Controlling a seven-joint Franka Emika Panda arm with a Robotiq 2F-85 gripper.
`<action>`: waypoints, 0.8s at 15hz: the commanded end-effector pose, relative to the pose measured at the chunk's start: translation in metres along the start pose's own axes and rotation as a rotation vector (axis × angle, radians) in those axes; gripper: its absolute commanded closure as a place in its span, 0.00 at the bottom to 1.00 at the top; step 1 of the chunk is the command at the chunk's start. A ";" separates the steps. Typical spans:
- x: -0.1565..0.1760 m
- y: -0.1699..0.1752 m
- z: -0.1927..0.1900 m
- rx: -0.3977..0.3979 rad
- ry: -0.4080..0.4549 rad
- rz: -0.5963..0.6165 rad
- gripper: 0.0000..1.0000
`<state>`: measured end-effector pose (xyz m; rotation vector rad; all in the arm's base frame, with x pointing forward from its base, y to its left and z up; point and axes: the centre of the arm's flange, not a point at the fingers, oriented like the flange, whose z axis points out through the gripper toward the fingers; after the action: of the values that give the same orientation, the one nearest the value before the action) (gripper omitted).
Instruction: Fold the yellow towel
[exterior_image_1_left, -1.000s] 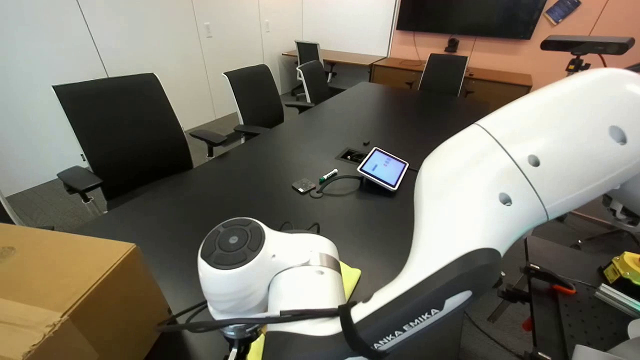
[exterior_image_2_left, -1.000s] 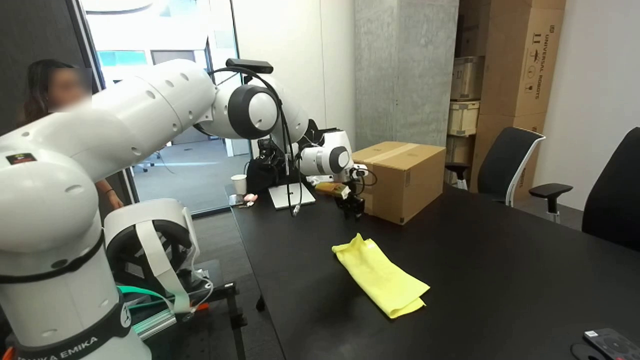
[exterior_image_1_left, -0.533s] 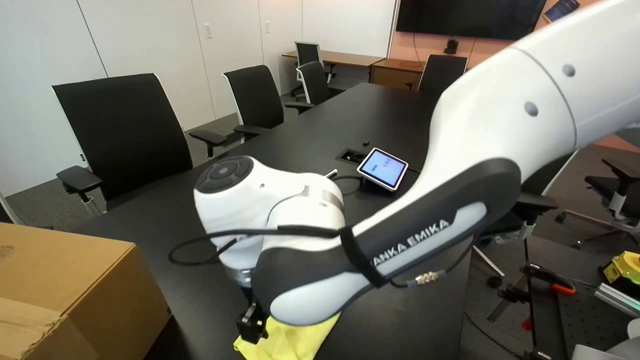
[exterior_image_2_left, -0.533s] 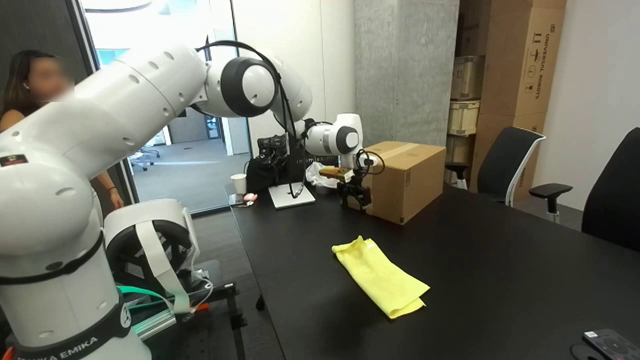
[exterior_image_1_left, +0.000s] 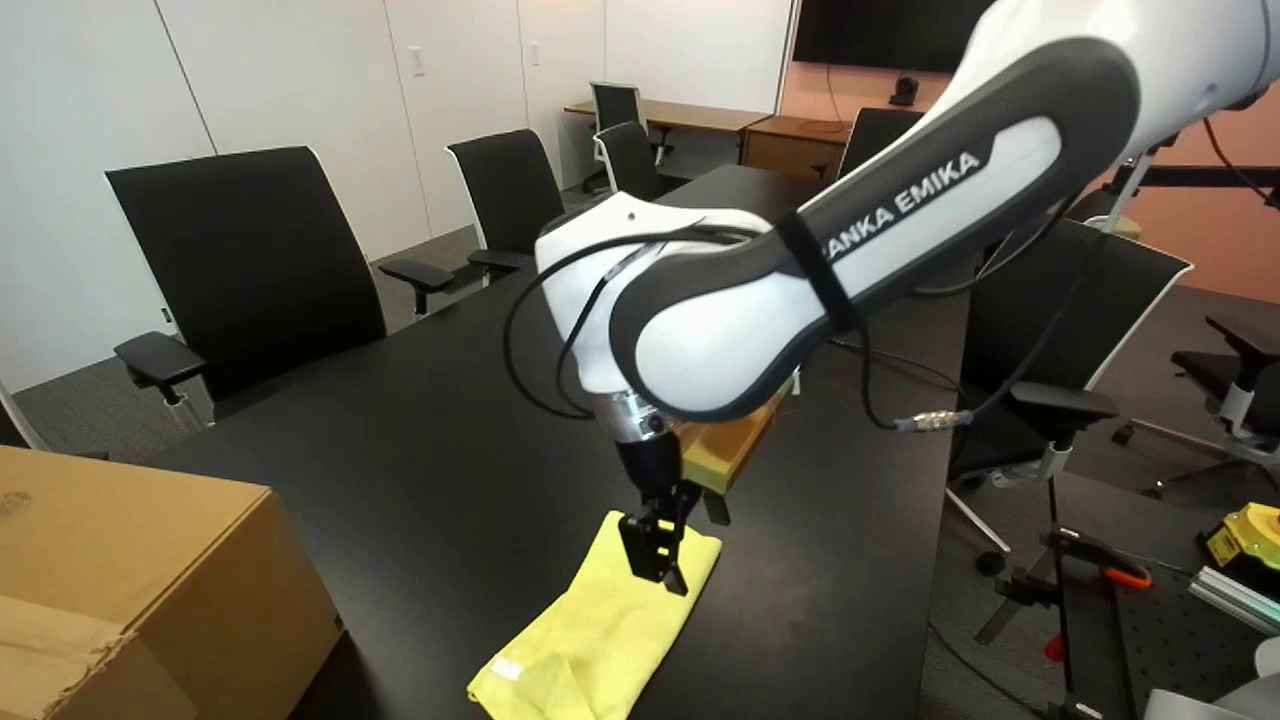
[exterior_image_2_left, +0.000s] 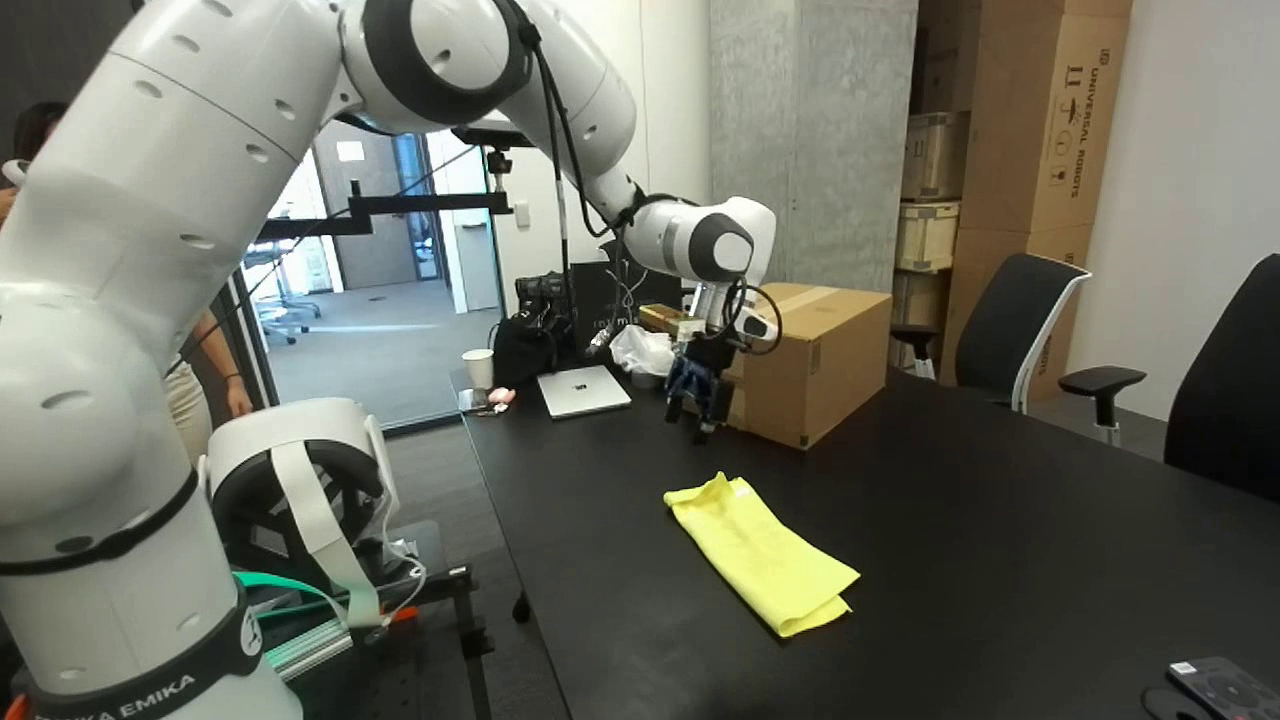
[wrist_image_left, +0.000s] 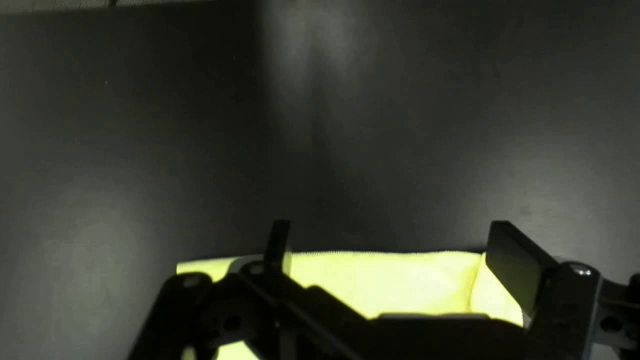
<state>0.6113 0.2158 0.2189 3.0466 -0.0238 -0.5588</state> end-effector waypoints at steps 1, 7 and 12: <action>-0.075 0.048 -0.011 0.146 -0.089 0.081 0.00; -0.149 0.114 -0.019 0.240 -0.135 0.078 0.00; -0.214 0.182 -0.036 0.190 -0.100 -0.007 0.00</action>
<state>0.4719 0.0793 0.2973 3.1875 -0.1848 -0.8253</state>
